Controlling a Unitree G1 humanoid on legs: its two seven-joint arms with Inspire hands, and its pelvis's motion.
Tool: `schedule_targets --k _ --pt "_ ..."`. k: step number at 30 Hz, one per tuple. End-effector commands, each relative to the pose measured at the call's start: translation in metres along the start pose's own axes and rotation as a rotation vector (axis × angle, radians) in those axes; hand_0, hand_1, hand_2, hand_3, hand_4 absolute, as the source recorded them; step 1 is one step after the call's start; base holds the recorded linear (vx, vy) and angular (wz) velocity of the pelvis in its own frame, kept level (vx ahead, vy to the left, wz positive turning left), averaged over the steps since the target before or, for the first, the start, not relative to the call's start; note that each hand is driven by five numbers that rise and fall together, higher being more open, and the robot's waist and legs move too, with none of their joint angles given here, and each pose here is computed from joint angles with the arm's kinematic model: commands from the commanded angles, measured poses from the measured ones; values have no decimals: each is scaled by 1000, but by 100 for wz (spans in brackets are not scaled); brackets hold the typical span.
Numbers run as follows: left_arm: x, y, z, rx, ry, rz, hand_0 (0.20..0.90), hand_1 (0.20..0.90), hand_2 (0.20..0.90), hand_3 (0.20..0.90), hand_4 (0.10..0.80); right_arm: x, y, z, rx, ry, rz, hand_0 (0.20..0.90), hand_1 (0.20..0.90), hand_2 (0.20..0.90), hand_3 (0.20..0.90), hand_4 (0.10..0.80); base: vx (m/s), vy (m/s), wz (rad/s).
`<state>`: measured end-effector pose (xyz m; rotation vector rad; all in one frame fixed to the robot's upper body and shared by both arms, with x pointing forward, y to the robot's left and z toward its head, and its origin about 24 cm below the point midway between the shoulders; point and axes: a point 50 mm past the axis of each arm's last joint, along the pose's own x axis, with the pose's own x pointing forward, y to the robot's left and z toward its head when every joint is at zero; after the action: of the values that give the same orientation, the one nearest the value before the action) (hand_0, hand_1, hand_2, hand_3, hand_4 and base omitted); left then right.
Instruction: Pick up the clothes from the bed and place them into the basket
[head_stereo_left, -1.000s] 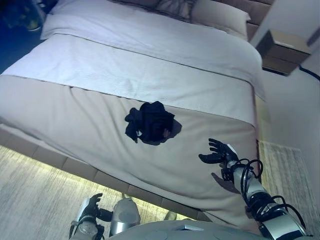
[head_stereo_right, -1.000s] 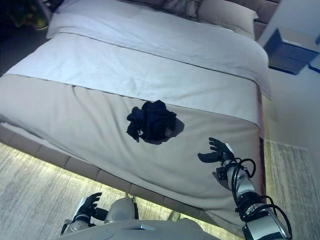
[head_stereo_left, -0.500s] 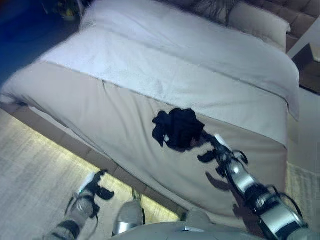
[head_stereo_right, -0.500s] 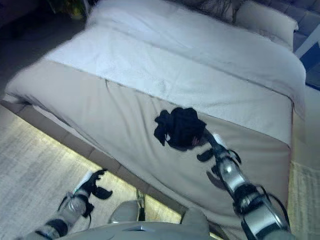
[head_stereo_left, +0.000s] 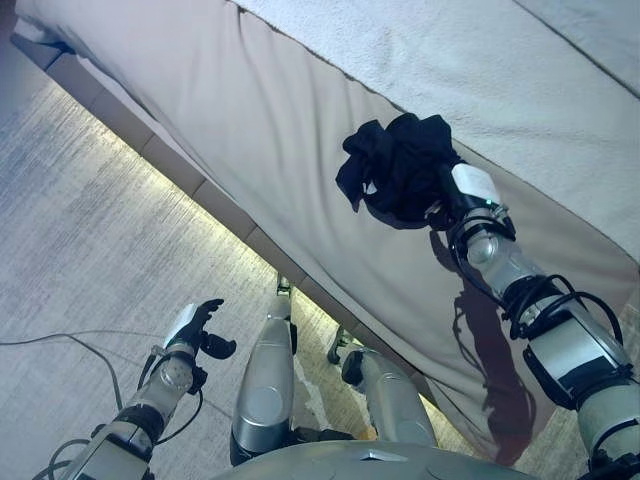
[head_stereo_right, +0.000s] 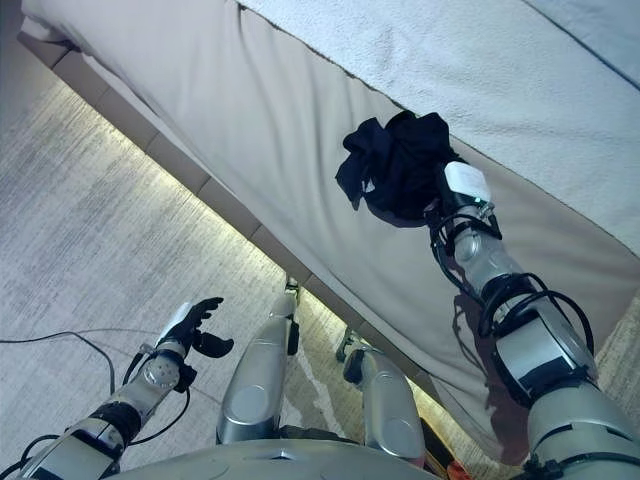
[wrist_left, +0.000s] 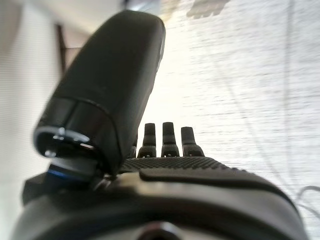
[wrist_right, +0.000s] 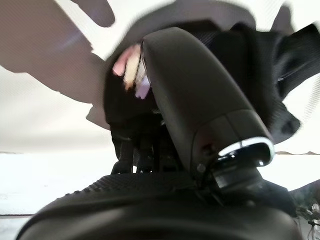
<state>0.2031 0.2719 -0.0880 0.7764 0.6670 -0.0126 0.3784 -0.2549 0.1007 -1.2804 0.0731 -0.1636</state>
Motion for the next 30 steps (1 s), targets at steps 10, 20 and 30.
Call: schedule_targets --k 10,20,30 --pt "1 24 23 -26 -143 44 900 900 900 900 800 27 -79 13 142 13 -103 900 900 900 900 800 49 -24 3" --pt "-3 23 24 -25 -169 21 900 900 900 900 800 23 -60 -2 394 106 -36 300 300 300 200 100 31 -28 18" --pt "-7 22 14 -30 -137 24 900 900 900 900 800 13 -50 -26 654 176 -87 300 300 300 200 100 16 3 1"
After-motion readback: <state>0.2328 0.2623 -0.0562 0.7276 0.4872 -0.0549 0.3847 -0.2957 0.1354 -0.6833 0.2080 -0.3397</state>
